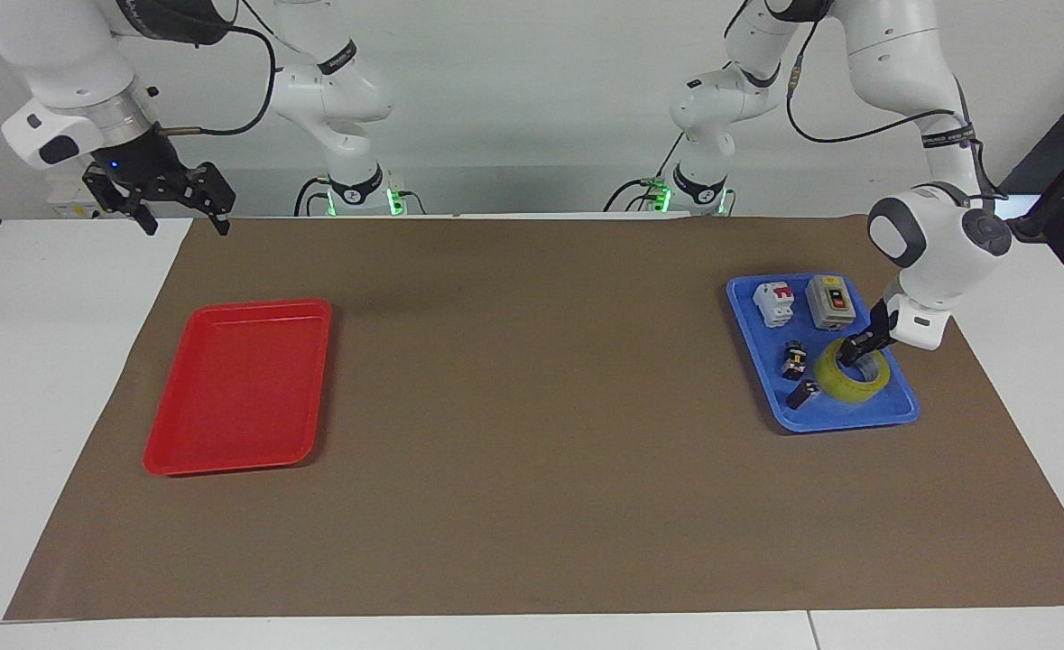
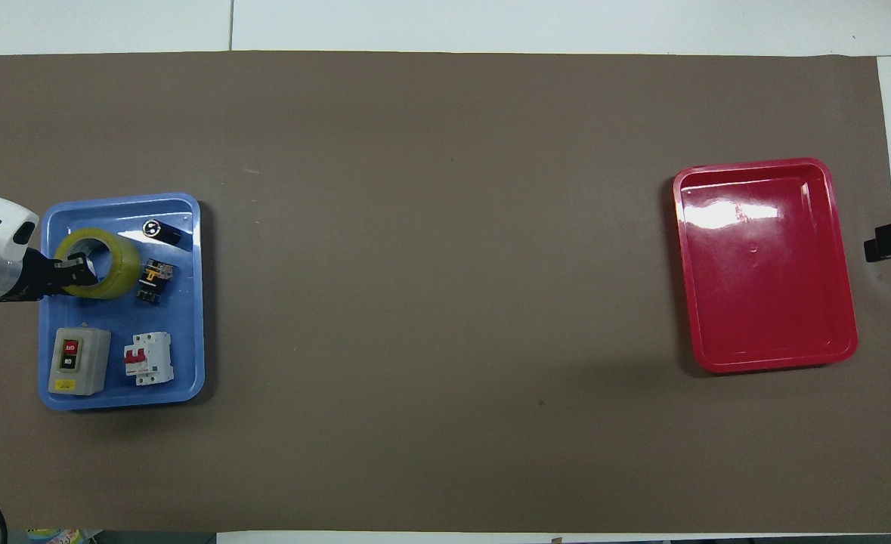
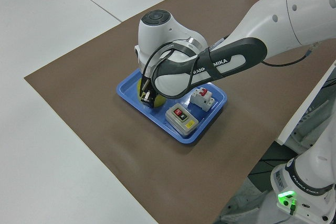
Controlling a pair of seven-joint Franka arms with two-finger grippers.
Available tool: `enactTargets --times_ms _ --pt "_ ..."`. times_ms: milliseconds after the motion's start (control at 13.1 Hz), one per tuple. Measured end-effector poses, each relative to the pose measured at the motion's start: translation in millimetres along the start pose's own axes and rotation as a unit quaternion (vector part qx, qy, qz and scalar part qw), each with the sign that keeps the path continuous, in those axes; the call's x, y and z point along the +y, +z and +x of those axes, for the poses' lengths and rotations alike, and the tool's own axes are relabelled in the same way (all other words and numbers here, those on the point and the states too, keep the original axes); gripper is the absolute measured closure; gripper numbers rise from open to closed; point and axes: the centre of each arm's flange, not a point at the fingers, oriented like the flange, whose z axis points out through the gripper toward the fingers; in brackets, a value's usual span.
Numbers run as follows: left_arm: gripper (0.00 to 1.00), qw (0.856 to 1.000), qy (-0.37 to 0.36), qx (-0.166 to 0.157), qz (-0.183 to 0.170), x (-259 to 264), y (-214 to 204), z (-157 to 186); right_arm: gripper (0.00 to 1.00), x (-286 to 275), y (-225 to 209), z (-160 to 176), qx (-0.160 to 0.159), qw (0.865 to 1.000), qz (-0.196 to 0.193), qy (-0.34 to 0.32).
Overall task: Place and move tape with both arms
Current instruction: 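Reach the left gripper into the blue tray and grasp the yellow tape, then carry the yellow tape with the left gripper to the table center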
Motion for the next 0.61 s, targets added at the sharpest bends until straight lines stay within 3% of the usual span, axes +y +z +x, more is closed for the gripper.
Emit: enactTargets --times_ms 76,305,609 --pt "0.78 1.0 -0.002 0.001 0.0 -0.7 -1.2 0.0 0.0 -0.5 0.0 0.0 0.0 1.0 0.0 0.0" --pt "0.78 1.0 -0.014 0.003 0.0 -12.0 -19.7 6.7 0.0 -1.8 0.0 0.1 0.0 1.0 0.0 -0.002" --pt "0.78 1.0 -0.012 0.012 0.0 -9.3 -101.7 21.9 0.0 -1.9 0.0 0.1 0.0 1.0 0.0 -0.002"
